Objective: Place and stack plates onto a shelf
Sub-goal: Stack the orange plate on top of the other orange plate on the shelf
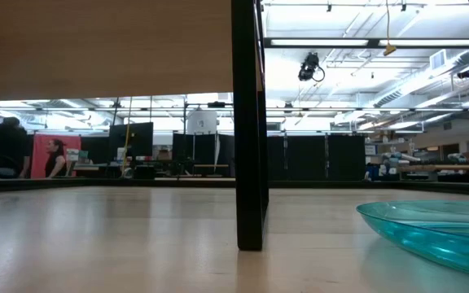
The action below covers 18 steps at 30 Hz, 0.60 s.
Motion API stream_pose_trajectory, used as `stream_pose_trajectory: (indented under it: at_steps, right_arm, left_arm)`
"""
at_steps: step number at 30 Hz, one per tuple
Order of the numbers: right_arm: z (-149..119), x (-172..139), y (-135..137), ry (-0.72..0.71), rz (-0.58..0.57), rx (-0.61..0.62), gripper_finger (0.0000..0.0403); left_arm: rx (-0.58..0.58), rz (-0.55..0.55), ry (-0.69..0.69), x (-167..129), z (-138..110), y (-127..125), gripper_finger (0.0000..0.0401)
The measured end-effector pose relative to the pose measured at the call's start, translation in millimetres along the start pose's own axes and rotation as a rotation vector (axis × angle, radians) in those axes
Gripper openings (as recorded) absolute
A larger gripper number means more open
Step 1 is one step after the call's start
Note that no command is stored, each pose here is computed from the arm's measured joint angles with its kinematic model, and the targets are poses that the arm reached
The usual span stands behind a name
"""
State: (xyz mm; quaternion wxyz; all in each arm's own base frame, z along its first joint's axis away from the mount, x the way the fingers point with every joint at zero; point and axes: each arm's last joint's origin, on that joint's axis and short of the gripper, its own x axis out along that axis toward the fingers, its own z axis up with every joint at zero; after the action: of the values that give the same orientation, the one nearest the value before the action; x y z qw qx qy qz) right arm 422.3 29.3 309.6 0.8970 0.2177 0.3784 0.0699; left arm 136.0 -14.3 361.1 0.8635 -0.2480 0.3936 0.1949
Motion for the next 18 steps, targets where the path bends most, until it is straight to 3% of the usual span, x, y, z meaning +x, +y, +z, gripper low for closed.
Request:
stream_pose_trajectory:
  at_steps: [11, 15, 18]
  right_arm:
    - [1.0, -3.3, -2.7, 0.022, 0.047, 0.010, 0.0154]
    - [1.1, -13.4, -5.5, 0.063, 0.099, 0.028, 0.0155]
    - [-1.5, -23.8, -4.7, 0.086, 0.071, 0.033, 0.0154]
  left_arm:
    - [0.000, 0.000, 0.000, -0.1, 0.1, 0.0, 0.0172]
    - [-0.001, -0.001, -0.002, -0.4, 0.2, 0.0, 0.0172]
    - [0.003, 0.016, -0.018, -0.4, 0.6, 0.3, 0.0172]
